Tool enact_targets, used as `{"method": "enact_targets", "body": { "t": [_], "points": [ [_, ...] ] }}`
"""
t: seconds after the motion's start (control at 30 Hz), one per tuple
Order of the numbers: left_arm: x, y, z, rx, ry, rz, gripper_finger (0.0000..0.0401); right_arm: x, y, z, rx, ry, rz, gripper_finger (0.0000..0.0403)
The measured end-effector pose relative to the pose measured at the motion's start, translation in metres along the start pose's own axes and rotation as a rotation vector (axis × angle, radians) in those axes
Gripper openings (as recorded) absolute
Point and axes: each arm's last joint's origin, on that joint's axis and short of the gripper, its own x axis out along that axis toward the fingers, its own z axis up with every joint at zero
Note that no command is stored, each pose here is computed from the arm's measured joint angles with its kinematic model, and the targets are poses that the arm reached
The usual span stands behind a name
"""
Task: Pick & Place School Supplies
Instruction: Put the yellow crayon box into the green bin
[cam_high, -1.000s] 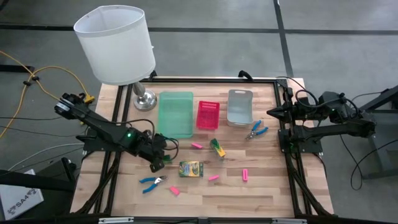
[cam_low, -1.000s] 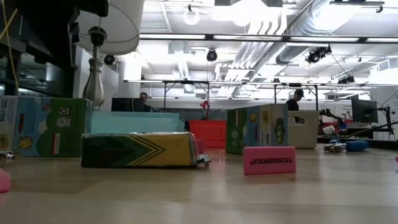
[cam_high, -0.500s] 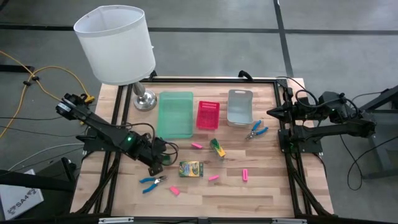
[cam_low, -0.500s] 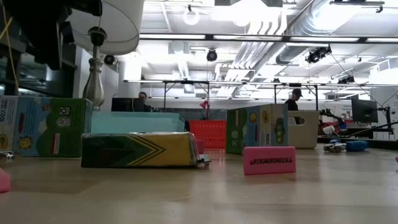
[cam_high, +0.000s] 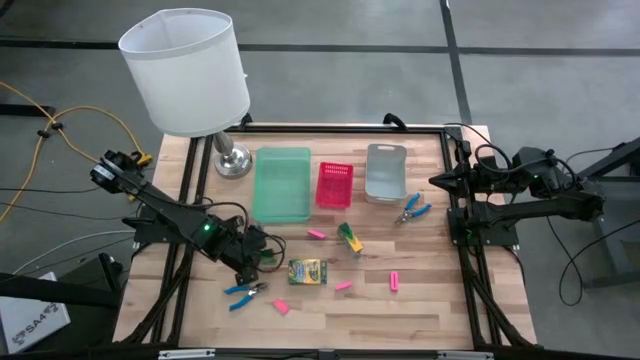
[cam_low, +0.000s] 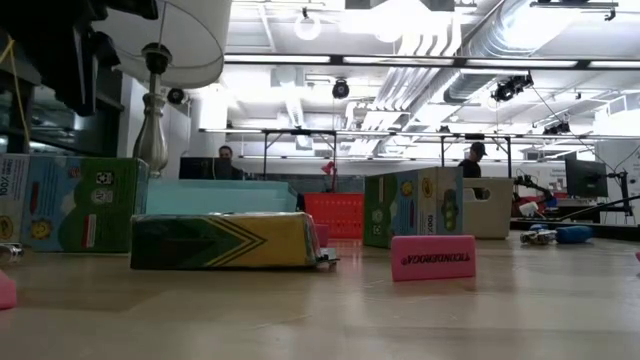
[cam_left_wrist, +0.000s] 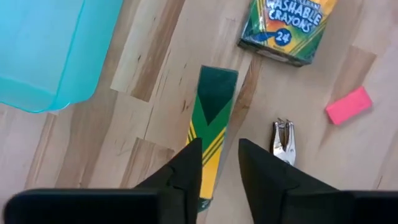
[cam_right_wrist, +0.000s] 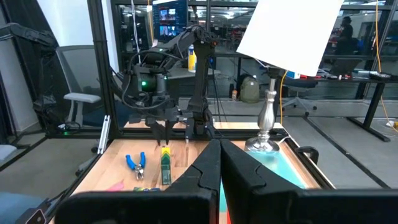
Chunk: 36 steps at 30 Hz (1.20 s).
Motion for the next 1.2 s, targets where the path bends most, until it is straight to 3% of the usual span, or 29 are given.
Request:
{"method": "enact_targets", "body": {
  "t": [0.67,1.2],
  "points": [
    [0.024,-0.014,-0.007,0.092,0.065,0.063,0.0175,0.000,0.000,0.000,0.000,0.000,0.000,0.0002],
    [0.028,-0.008,0.001,0.163,0.086,0.062,0.0180,0.000,0.000,0.000,0.000,0.001,0.000,0.0002]
  ]
}}
